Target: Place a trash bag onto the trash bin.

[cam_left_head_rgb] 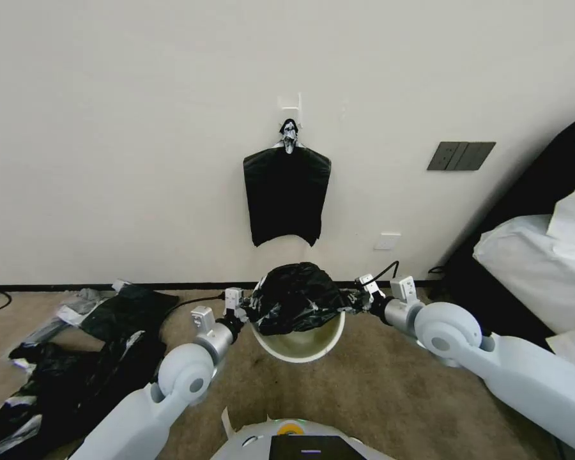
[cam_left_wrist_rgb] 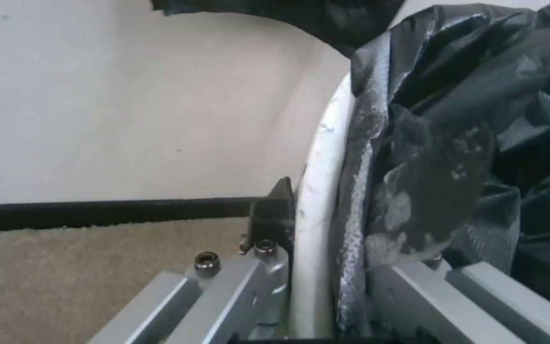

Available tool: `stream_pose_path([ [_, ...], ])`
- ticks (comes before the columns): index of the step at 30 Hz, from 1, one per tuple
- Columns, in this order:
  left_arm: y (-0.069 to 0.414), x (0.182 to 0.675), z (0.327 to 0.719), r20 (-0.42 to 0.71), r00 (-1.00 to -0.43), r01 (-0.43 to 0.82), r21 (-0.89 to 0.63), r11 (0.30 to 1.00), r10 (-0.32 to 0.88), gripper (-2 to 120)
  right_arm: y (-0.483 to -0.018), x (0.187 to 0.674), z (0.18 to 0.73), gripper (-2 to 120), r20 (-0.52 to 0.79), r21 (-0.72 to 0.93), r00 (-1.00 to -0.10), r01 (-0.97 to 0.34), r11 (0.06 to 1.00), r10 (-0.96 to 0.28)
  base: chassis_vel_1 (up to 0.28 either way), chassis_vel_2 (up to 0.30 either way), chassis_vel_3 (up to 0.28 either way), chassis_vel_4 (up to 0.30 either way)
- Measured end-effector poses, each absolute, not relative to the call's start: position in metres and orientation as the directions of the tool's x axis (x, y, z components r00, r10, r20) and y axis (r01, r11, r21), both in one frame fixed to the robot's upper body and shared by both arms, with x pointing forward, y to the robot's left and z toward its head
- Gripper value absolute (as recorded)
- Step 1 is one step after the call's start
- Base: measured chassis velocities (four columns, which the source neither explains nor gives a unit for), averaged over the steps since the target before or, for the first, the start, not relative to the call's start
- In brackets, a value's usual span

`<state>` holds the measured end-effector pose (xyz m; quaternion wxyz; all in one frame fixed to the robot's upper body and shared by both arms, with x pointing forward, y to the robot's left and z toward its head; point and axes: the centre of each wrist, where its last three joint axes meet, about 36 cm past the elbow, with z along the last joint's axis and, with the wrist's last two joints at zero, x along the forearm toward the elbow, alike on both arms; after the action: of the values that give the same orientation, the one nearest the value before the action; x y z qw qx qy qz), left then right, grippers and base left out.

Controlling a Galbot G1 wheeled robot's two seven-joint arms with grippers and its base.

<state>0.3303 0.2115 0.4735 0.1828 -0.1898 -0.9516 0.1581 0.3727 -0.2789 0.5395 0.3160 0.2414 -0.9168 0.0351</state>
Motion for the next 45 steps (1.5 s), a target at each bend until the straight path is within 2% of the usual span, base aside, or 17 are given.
stream_pose_path([
  [7,0.214,0.332,0.474,0.295,-0.863,0.295,-0.365,0.883,0.41,3,-0.272,0.37,0.531,2,0.564,0.136,-0.71,-0.424,0.896,-0.422,0.0,0.0,0.0,0.0],
  [10,0.213,0.333,0.474,0.302,-0.861,0.295,-0.361,0.885,0.41,3,-0.268,0.369,0.528,15,0.534,0.17,-0.741,-0.378,0.91,-0.407,0.0,0.0,0.0,0.0],
  [11,0.213,0.333,0.474,0.302,-0.861,0.295,-0.361,0.885,0.41,3,-0.268,0.369,0.528,15,0.534,0.17,-0.741,-0.378,0.91,-0.407,0.0,0.0,0.0,0.0],
  [13,0.213,0.334,0.474,0.312,-0.86,0.29,-0.354,0.889,0.405,3,-0.269,0.367,0.526,26,0.516,0.194,-0.765,-0.334,0.922,-0.385,0.0,0.0,0.0,0.0],
  [15,0.214,0.336,0.474,0.318,-0.86,0.285,-0.351,0.892,0.4,3,-0.271,0.364,0.525,30,0.508,0.205,-0.778,-0.308,0.929,-0.37,0.0,0.0,0.0,0.0],
  [18,0.217,0.34,0.471,0.335,-0.86,0.269,-0.343,0.9,0.385,3,-0.282,0.357,0.531,45,0.488,0.22,-0.808,-0.254,0.942,-0.332,0.0,0.0,0.0,0.0],
  [19,0.217,0.34,0.471,0.335,-0.86,0.269,-0.343,0.9,0.385,3,-0.282,0.357,0.531,45,0.488,0.22,-0.808,-0.254,0.942,-0.332,0.0,0.0,0.0,0.0],
  [21,0.218,0.344,0.469,0.345,-0.86,0.259,-0.341,0.904,0.376,3,-0.289,0.35,0.536,55,0.474,0.21,-0.825,-0.232,0.95,-0.307,0.0,0.0,0.0,0.0],
  [24,0.219,0.348,0.467,0.353,-0.859,0.251,-0.34,0.906,0.37,3,-0.294,0.342,0.539,64,0.448,0.183,-0.846,-0.23,0.956,-0.289,0.0,0.0,0.0,0.0],
  [26,0.221,0.353,0.466,0.36,-0.86,0.243,-0.338,0.909,0.363,3,-0.296,0.333,0.546,74,0.416,0.166,-0.86,-0.248,0.954,-0.296,0.0,0.0,0.0,0.0],
  [27,0.221,0.353,0.466,0.36,-0.86,0.243,-0.338,0.909,0.363,3,-0.296,0.333,0.546,74,0.416,0.166,-0.86,-0.248,0.954,-0.296,0.0,0.0,0.0,0.0],
  [30,0.224,0.359,0.465,0.369,-0.859,0.234,-0.334,0.913,0.355,3,-0.286,0.319,0.556,89,0.366,0.176,-0.853,-0.331,0.927,-0.373,0.0,0.0,0.0,0.0],
  [31,0.224,0.359,0.465,0.369,-0.859,0.234,-0.334,0.913,0.355,3,-0.286,0.319,0.556,89,0.366,0.176,-0.853,-0.331,0.927,-0.373,0.0,0.0,0.0,0.0],
  [34,0.227,0.361,0.464,0.382,-0.857,0.226,-0.323,0.919,0.345,3,-0.273,0.307,0.553,99,0.298,0.143,-0.823,-0.461,0.876,-0.483,0.0,0.0,0.0,0.0],
  [39,0.231,0.363,0.464,0.4,-0.853,0.222,-0.302,0.927,0.335,3,-0.261,0.299,0.547,100,0.285,0.112,-0.745,-0.6,0.793,-0.603,0.0,0.0,0.0,0.0],
  [45,0.23,0.364,0.466,0.412,-0.845,0.237,-0.286,0.928,0.342,3,-0.253,0.301,0.541,100,0.317,0.069,-0.663,-0.697,0.714,-0.678,0.0,0.0,0.0,0.0],
])
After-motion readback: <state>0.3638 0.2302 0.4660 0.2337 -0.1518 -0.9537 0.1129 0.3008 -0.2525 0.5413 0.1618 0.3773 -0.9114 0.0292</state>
